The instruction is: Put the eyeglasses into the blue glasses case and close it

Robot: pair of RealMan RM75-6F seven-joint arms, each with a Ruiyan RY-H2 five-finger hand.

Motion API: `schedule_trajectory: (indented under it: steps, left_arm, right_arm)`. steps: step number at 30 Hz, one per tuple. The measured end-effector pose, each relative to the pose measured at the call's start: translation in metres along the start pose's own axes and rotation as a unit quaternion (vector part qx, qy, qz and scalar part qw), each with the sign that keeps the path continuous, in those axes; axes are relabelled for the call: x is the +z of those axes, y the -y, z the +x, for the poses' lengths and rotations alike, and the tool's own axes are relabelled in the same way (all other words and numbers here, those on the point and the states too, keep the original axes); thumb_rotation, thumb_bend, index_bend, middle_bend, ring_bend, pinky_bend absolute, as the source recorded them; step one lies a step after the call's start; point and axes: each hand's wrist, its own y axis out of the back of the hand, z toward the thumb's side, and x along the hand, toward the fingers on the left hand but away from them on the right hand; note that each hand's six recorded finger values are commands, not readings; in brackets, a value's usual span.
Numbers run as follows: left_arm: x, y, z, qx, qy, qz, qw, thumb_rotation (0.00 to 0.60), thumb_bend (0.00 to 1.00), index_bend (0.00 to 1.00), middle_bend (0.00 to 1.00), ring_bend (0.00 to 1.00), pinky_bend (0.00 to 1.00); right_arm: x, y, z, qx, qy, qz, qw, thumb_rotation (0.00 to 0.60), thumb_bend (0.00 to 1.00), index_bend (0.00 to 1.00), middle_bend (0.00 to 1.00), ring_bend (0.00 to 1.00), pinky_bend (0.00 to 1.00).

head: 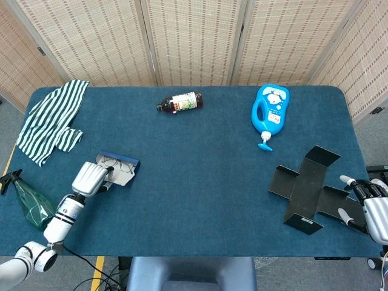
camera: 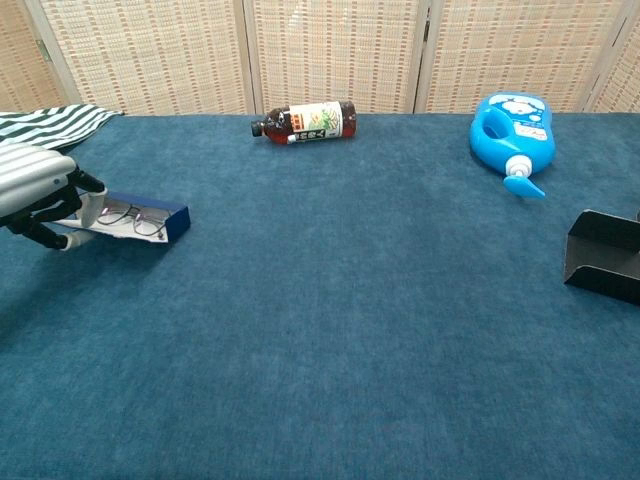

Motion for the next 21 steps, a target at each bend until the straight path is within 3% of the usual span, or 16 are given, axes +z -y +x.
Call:
schedule_trajectory:
  steps: [8, 13, 21]
  left_arm:
    - [0.000, -0.014, -0.031, -0.042, 0.011, 0.036, 0.9984, 0.600, 0.43, 0.65, 0.94, 0.90, 0.98]
    - [0.005, -0.013, -0.020, -0.065, 0.016, 0.062, 0.9958, 0.600, 0.43, 0.64, 0.94, 0.90, 0.98]
    - [0.005, -0.017, 0.007, -0.074, 0.010, 0.086, 0.9935, 0.600, 0.43, 0.61, 0.92, 0.89, 0.98]
  right_arm:
    - [0.003, 0.003, -0.002, 0.004, -0.006, -0.002, 1.0000, 0.600, 0.26, 0.18, 0.37, 0.26, 0.27]
    - [0.001, 0.002, 0.000, 0.002, -0.004, -0.002, 1.0000, 0.600, 0.26, 0.18, 0.37, 0.26, 0.27]
    - [-0.005, 0.002, 0.004, 0.003, 0.006, -0.004, 1.0000, 0.600, 0.25, 0.18, 0.37, 0.26, 0.27]
